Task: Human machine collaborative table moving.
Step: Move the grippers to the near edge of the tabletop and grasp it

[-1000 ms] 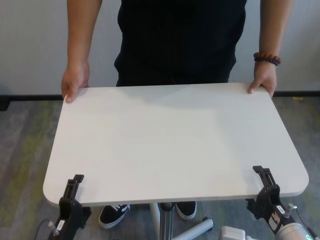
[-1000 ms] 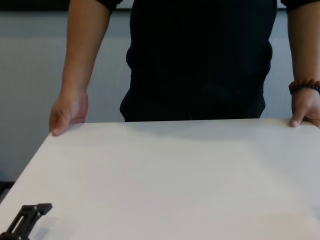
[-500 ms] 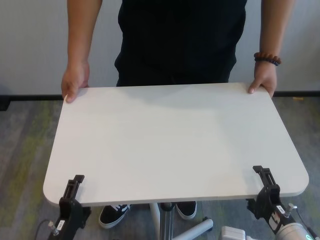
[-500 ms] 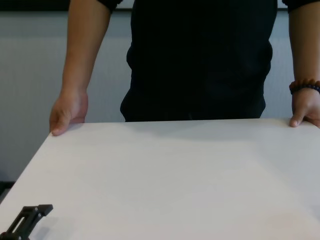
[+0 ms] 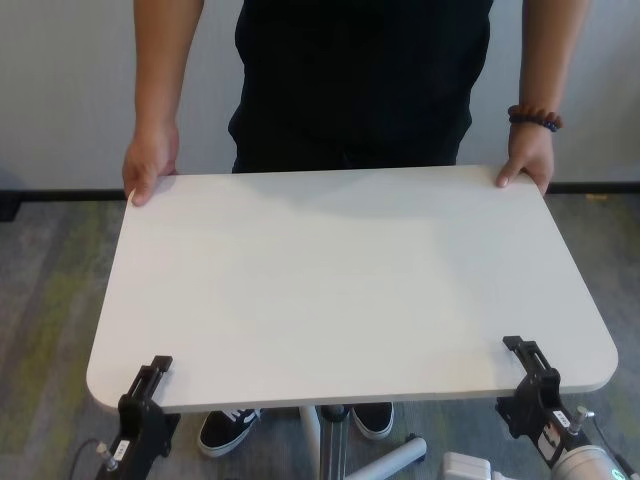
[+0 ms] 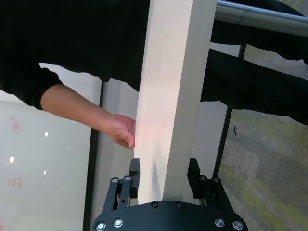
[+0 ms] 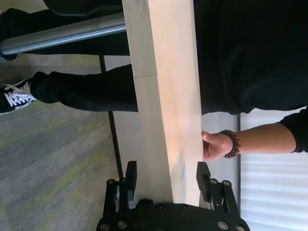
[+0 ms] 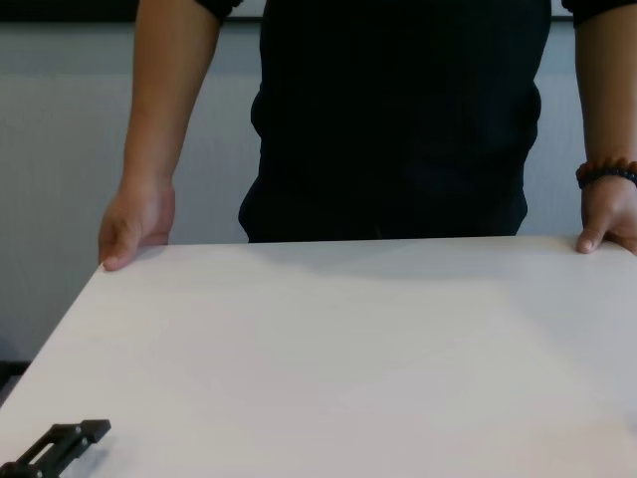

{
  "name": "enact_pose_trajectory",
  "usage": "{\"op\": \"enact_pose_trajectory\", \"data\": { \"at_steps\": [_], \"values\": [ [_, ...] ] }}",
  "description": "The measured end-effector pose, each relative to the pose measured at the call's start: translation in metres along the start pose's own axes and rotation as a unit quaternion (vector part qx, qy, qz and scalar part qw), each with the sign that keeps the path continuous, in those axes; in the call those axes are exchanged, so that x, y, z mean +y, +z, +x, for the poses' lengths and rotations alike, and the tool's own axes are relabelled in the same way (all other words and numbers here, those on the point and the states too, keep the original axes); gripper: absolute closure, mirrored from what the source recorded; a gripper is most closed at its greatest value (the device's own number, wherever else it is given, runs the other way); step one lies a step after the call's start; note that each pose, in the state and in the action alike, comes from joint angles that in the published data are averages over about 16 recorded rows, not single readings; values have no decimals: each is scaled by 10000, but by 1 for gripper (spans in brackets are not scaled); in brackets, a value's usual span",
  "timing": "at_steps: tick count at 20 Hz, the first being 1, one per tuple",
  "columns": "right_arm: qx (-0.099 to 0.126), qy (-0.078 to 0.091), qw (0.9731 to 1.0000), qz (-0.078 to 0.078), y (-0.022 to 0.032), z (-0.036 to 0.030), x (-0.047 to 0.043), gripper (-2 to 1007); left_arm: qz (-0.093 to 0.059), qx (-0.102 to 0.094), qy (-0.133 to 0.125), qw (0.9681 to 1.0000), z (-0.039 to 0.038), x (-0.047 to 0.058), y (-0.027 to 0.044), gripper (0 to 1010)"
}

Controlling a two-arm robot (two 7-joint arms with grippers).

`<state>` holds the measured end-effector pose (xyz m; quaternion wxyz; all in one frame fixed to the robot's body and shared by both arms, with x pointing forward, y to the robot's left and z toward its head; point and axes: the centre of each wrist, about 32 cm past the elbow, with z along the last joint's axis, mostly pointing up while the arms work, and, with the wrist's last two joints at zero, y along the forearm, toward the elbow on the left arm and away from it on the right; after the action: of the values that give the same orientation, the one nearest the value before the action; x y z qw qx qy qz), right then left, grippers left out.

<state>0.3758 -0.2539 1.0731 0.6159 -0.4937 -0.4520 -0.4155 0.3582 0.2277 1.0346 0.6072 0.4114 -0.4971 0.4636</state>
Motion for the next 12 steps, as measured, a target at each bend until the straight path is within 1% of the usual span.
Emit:
{"op": "enact_pose_trajectory", "data": {
  "at_steps": [7, 12],
  "values": [
    [-6, -2, 10000, -1, 0, 1, 1, 454, 0, 0, -1, 10000, 0, 0, 0, 574],
    [-10, -5, 10000, -1, 0, 2, 1, 600, -1, -1, -1, 10000, 0, 0, 0, 689]
  ]
}}
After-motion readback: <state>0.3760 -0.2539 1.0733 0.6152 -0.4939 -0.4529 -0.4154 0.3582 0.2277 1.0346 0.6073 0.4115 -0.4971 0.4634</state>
